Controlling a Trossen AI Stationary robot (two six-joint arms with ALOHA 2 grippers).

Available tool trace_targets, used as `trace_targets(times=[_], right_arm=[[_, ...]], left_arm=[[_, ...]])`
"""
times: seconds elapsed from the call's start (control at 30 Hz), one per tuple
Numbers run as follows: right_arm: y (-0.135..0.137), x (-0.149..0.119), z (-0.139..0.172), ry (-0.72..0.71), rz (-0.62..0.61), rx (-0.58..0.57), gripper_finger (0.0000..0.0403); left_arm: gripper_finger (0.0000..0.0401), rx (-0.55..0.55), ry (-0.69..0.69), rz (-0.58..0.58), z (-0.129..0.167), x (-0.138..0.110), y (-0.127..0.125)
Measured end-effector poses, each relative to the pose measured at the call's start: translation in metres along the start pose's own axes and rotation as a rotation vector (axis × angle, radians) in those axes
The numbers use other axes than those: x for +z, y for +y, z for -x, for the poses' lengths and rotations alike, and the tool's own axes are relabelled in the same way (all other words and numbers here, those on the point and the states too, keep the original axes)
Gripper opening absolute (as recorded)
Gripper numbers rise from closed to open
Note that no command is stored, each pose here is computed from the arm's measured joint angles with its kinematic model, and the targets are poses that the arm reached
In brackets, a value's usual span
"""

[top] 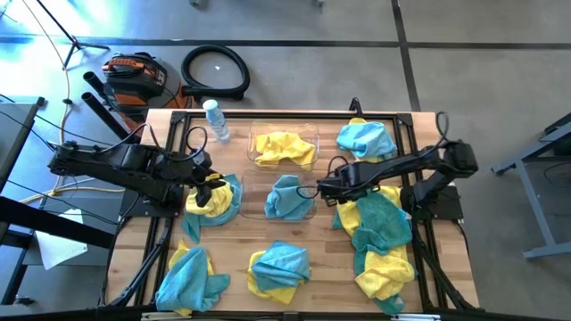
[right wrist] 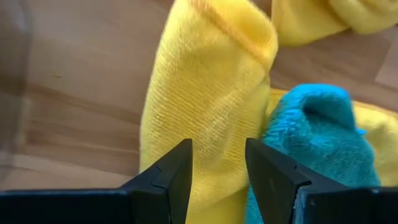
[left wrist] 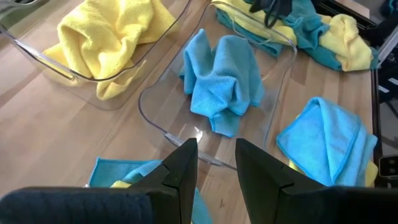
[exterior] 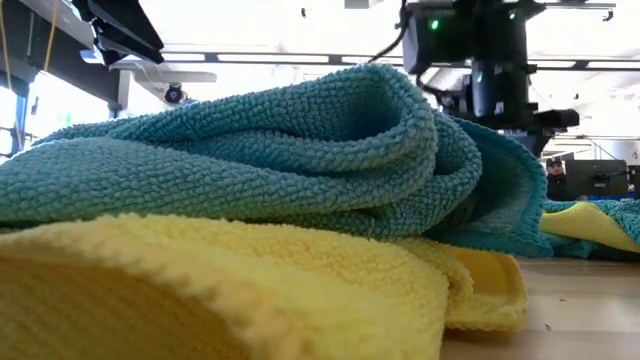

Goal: Sort microfiber towel by color & place in baskets
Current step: Put the yellow microfiber cloth into the top transparent bin

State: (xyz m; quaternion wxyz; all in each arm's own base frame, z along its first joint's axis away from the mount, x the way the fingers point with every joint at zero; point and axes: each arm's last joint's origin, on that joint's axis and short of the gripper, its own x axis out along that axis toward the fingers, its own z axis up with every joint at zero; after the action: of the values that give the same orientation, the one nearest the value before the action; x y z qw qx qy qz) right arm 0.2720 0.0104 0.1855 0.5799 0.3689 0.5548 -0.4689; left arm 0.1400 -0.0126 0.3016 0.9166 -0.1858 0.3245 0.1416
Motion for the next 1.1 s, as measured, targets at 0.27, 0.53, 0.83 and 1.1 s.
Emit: trace_targets(times=[0.27, 0.53, 0.83, 1.1], right_arm=[[0.013, -0.001, -0.020, 0.041, 0.035, -0.010, 0.0126], [0.012, -0.001, -0.021, 0.038, 0.051, -0.024, 0.0011], [0.002, -0.012, 0.010, -0.081, 0.007, 0.051, 0.0005], [-0.036, -0.025, 0.064, -0.271, -0.095, 0.191, 0.0001]], left_arm=[[0.0096, 0.000, 0.001, -0.001, 0.000, 0.000, 0.000], [0.0096, 0.000, 0.001, -0.001, 0.000, 0.000, 0.000], [0.0096, 0.000, 0.001, -0.001, 0.000, 0.000, 0.000], [0.0096, 0.006, 0.003, -0.076, 0.000, 0.000, 0.000]])
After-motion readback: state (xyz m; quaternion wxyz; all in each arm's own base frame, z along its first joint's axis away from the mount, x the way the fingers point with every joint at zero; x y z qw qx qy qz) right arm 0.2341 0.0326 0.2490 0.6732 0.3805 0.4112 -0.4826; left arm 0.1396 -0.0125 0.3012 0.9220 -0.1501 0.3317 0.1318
